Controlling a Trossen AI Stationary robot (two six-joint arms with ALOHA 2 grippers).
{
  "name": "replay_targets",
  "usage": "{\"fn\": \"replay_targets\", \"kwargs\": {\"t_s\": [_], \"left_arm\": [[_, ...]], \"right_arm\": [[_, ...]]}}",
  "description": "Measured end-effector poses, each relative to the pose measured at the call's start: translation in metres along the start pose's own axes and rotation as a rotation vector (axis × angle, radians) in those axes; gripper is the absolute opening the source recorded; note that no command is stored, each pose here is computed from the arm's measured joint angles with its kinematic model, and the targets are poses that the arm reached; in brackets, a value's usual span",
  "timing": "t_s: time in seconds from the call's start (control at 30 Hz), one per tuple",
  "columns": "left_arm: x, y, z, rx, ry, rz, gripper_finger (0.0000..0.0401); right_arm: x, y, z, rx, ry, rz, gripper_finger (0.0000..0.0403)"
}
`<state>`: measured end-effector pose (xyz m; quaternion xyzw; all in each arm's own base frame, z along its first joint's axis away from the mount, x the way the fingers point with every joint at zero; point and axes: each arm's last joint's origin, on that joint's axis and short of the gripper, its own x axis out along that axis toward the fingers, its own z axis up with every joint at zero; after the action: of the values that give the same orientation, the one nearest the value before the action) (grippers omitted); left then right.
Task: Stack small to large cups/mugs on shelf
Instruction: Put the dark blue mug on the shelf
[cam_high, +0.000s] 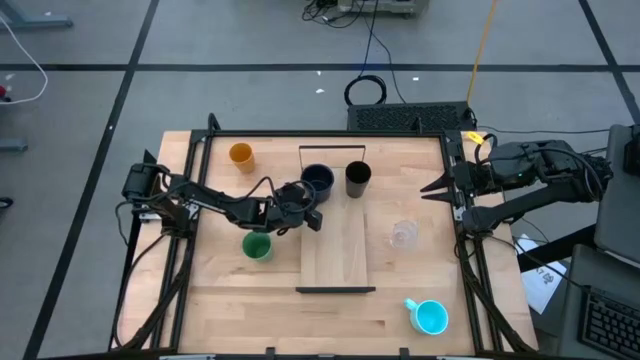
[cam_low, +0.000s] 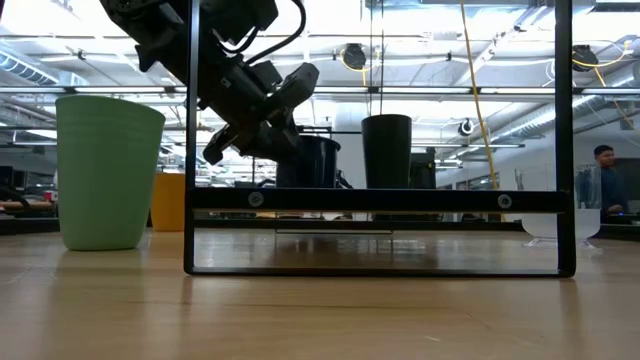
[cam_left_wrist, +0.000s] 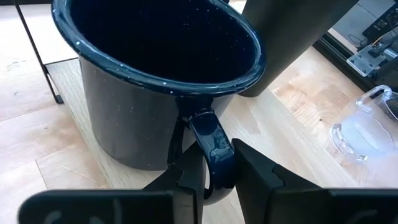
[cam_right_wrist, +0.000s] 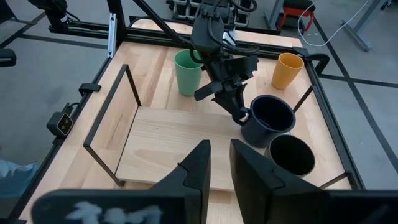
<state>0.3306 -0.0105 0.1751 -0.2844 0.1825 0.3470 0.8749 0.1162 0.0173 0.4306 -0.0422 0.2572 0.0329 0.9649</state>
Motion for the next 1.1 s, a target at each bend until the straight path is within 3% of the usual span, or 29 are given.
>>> {"fn": "replay_targets", "kwargs": {"t_s": [1.1], "left_arm": [[-0.0001,-0.0030,0.0013,-0.012,0.004,-0.041,0.0088]], "right_arm": [[0.0000,0.0000,0.0000,-0.001,0.000,0.001,0.0050]]}}
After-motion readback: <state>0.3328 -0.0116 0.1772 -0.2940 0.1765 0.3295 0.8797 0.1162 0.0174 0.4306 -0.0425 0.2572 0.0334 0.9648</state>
